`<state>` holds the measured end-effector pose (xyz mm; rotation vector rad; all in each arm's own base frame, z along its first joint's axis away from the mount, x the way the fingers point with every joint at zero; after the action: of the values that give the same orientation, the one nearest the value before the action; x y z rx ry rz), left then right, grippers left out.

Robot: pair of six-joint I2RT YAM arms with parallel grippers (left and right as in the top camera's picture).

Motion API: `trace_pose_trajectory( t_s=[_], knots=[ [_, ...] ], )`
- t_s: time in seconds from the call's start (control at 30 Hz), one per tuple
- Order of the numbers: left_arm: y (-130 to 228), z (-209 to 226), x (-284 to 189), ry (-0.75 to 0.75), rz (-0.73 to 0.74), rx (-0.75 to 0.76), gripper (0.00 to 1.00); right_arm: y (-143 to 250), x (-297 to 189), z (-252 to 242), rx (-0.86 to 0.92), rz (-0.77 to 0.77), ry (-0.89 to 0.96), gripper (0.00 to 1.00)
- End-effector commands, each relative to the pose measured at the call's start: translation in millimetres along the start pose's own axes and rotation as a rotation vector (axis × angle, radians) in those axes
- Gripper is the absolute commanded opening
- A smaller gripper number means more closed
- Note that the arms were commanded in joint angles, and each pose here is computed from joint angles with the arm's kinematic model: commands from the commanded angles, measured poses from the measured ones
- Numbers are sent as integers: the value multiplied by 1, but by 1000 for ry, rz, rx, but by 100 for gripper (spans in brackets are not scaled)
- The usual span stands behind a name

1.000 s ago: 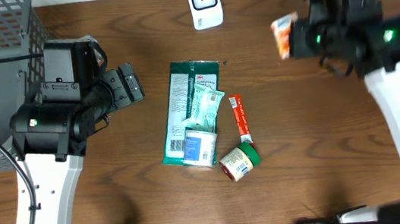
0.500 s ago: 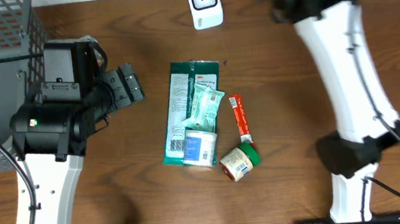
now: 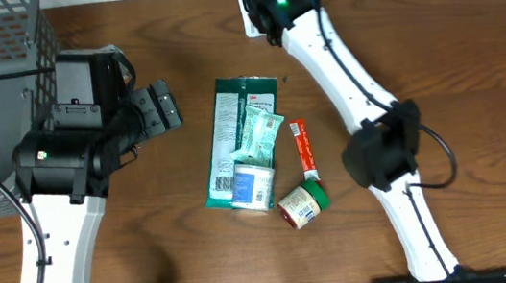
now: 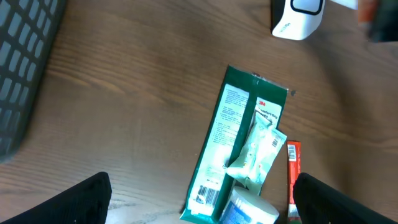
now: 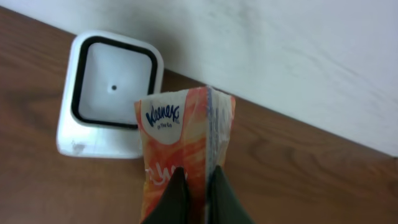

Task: Scan the item barcode
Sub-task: 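Carry the Kleenex pack up to the white scanner with the right gripper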

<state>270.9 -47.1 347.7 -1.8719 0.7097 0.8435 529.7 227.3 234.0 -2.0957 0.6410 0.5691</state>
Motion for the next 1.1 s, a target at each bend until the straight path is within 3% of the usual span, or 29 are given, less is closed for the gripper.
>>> trace_pose_trajectory(
  t_s=[0.0,0.37,0.53,1.07],
  knots=[
    [-2,1,-2,-3,-10,10,94,3,18,9,-40,-1,62,1],
    [-2,0,-2,-3,-10,10,94,-13,35,28,-97,-120,170,1],
    [-2,1,-2,-3,-10,10,94,-20,32,38,-101,-178,106,1],
    [-2,1,-2,-3,-10,10,94,6,51,58,-178,-87,67,1]
  ],
)
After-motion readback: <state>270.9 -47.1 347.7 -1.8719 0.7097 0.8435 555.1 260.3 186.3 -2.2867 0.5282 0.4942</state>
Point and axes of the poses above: each gripper's point midway between its finger pads, its own x axis out along the fingers, its own z axis along the line the jaws close on, y = z × x, the point moved 9 cm from there along -x, back along the fingers, and after that the axes turned 8 degrees about -x, right-handed, at the moved point
